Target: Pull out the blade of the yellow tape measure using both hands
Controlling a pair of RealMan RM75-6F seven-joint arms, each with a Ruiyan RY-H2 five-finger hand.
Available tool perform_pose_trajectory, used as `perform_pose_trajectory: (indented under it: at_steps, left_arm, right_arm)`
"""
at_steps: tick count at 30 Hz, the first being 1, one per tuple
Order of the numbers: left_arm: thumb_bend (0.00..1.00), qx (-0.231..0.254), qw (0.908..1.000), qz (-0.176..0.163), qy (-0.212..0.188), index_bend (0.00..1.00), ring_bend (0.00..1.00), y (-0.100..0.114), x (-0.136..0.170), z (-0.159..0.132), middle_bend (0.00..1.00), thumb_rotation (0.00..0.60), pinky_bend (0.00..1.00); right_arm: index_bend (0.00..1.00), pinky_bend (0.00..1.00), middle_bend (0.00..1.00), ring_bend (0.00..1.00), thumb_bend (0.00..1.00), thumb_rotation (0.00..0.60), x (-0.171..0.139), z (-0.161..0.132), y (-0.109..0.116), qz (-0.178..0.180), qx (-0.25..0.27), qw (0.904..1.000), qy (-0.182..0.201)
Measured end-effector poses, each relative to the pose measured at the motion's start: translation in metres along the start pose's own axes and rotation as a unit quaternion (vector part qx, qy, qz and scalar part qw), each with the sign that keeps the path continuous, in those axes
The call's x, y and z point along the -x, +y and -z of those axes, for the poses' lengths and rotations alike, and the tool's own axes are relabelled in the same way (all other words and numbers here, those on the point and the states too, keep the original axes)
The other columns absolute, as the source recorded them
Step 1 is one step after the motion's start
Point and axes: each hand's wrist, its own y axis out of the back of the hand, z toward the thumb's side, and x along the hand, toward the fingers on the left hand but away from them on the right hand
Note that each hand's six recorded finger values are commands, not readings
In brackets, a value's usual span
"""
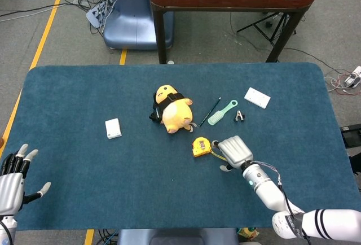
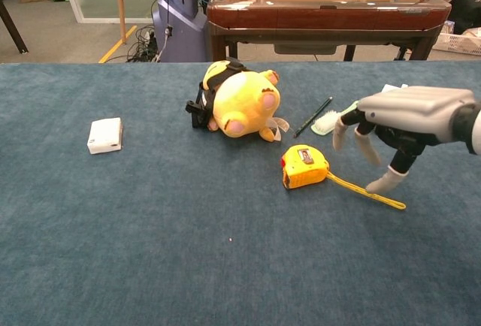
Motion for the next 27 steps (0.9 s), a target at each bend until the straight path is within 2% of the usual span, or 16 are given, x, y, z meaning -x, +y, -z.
perform_pose_trajectory:
  at_steps: [3,7,18,27]
  left_arm:
    - [0.17,0.006,1.0,0.001,-0.001,0.14,0.0,0.0,0.0,-0.001,0.0,0.6,0.0]
    - [0.17,0.009,0.9999,0.003,0.004,0.14,0.0,0.0,0.001,0.001,0.0,0.6,0.0]
    - [0.17,0.006,0.9999,-0.001,0.015,0.14,0.0,0.004,0.002,0.004,0.0,0.6,0.0]
    - [0.17,0.006,0.9999,-0.001,0.015,0.14,0.0,0.004,0.001,0.003,0.0,0.6,0.0]
  right_arm:
    - [0.33,0.71,0.41,0.56,0.12,0.6,0.003,0.005,0.007,0.024,0.003,0.9997,-0.008]
    - [0.33,0.66,0.38,0.5,0.12,0.6,0.013,0.007,0.006,0.03,-0.002,0.9995,-0.011]
    - [0.19,0.44,0.22,0.28,0.12,0.6,0.049,-0.008,-0.006,0.008,-0.032,0.9995,0.005]
    - [0.15,0.4,0.19,0.24,0.12,0.6,0.064,-0.02,-0.012,-0.001,-0.04,0.999,0.021]
